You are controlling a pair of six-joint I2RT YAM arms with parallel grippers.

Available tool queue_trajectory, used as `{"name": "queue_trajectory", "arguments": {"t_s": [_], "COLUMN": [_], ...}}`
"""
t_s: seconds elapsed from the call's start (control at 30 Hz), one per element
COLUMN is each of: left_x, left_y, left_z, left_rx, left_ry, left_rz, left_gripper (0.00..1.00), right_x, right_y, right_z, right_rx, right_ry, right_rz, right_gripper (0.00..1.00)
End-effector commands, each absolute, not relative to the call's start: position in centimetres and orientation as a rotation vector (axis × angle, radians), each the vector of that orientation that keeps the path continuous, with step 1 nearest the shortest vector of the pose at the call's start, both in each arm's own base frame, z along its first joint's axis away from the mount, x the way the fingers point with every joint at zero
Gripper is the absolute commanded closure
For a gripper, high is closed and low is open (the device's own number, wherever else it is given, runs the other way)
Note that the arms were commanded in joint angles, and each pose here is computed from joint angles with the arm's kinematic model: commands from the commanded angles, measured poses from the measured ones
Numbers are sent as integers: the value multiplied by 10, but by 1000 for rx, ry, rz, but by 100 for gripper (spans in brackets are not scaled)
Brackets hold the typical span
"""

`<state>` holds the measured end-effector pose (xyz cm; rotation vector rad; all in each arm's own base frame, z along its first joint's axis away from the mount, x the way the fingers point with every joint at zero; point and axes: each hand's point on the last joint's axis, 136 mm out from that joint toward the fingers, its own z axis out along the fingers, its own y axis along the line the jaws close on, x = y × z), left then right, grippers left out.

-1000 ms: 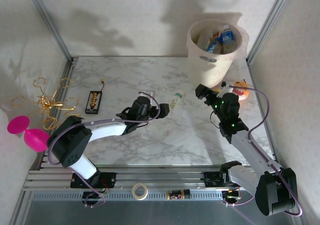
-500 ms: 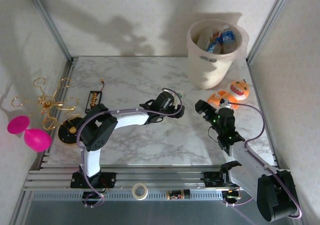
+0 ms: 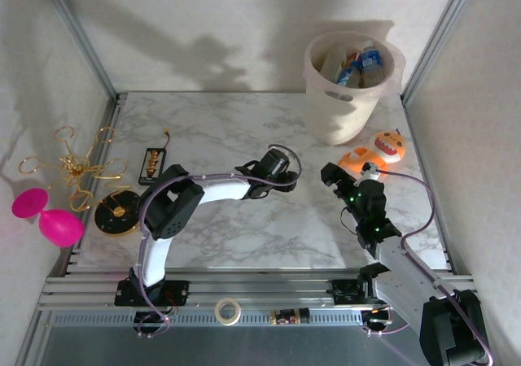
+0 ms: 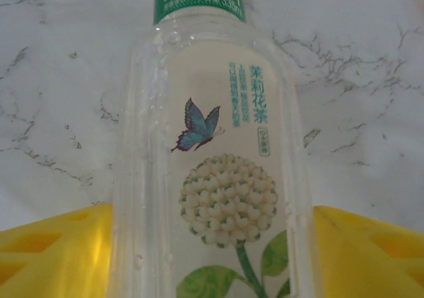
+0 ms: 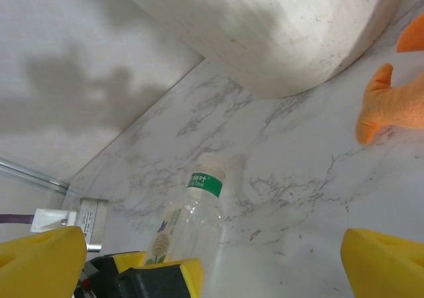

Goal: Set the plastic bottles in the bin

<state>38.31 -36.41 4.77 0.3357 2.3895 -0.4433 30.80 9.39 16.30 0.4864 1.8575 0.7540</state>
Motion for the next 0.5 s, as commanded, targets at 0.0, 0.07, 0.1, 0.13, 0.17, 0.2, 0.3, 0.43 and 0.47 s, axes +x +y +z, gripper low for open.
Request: {"name": "queue_trajectory", "arguments": {"t_s": [0.0, 0.07, 0.1, 0.13, 0.17, 0.2, 0.3, 0.43, 0.47], "left_x": [382, 381, 381, 381, 380, 380, 379, 377, 375], "left_y": [-365, -363, -361, -360, -359, -357, -354, -350, -349], "left_z": [44, 43, 43, 44, 45, 45, 55, 81, 90], "left_rx": [359, 359, 358, 356, 355, 353, 339, 308, 302], "left_ry": [2403, 2400, 2398, 2393, 2389, 2385, 2355, 2271, 2244], "left_rz": [-419, -409, -404, -401, -399, -395, -408, -465, -487], "left_gripper": [31, 36, 38, 40, 42, 44, 46, 48, 48], "right_x": [309, 309, 309, 309, 309, 309, 309, 310, 310], "right_y": [92, 93, 93, 93, 94, 95, 100, 111, 114], "right_z": [162, 165, 165, 167, 168, 168, 174, 179, 182], "right_rx": [523, 519, 518, 515, 515, 511, 491, 462, 453], "right_ry": [1836, 1825, 1825, 1819, 1815, 1815, 1802, 1794, 1789], "right_rz": [757, 767, 771, 776, 783, 790, 828, 899, 922], "right_gripper": [1, 1, 1, 1, 1, 1, 1, 1, 1]}}
